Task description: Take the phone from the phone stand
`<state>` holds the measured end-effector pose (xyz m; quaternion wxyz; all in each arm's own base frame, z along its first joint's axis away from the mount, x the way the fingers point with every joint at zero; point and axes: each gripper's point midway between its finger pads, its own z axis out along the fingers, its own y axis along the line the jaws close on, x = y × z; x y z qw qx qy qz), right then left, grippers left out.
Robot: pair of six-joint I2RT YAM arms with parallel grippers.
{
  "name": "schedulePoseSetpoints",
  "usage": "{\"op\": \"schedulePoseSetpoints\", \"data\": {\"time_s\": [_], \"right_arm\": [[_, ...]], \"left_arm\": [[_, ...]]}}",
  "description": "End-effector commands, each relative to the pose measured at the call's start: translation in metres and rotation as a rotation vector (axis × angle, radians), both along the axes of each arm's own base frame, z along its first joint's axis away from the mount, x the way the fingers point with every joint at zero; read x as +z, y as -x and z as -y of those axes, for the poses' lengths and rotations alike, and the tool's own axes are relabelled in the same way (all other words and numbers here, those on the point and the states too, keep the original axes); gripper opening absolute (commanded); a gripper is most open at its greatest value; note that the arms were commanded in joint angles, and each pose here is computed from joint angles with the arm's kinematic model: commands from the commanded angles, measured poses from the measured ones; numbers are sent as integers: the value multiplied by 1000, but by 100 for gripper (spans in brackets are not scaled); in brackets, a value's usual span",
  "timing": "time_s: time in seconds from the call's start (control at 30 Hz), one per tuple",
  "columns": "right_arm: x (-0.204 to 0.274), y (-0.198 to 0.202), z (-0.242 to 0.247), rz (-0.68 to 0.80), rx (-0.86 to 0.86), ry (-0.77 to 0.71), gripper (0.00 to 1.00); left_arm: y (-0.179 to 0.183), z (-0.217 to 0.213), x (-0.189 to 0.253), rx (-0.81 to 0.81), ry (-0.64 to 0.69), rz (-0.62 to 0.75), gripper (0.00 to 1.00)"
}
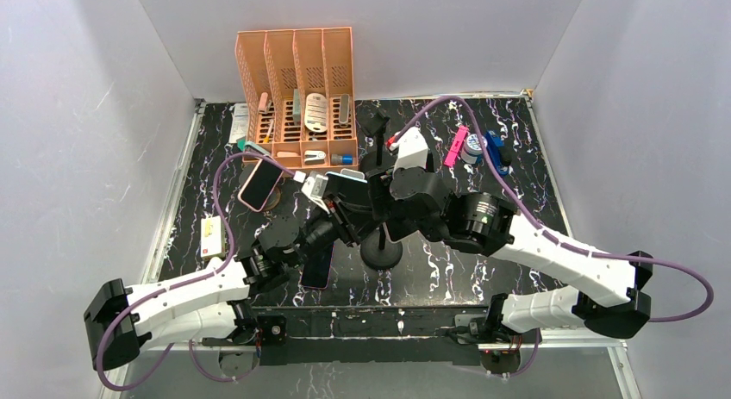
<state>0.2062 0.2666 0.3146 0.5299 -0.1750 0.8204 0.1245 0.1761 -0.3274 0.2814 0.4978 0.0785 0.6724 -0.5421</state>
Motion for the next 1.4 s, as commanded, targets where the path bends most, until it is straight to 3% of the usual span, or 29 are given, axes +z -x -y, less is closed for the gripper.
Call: {"op": "schedulePoseSetpoints", "data": {"time_s": [0.0,1.03,1.37], "right_arm": [[-11,-4,45,-13,-93,92,1],[-20,5,52,-68,-67,53,1],[-13,8,43,-73,-18,13,1]], "left_arm": [[-3,-15,3,49,22,44,0],[7,-21,2,-3,91,54,0],[10,-23,9,-12,105,67,29]]}}
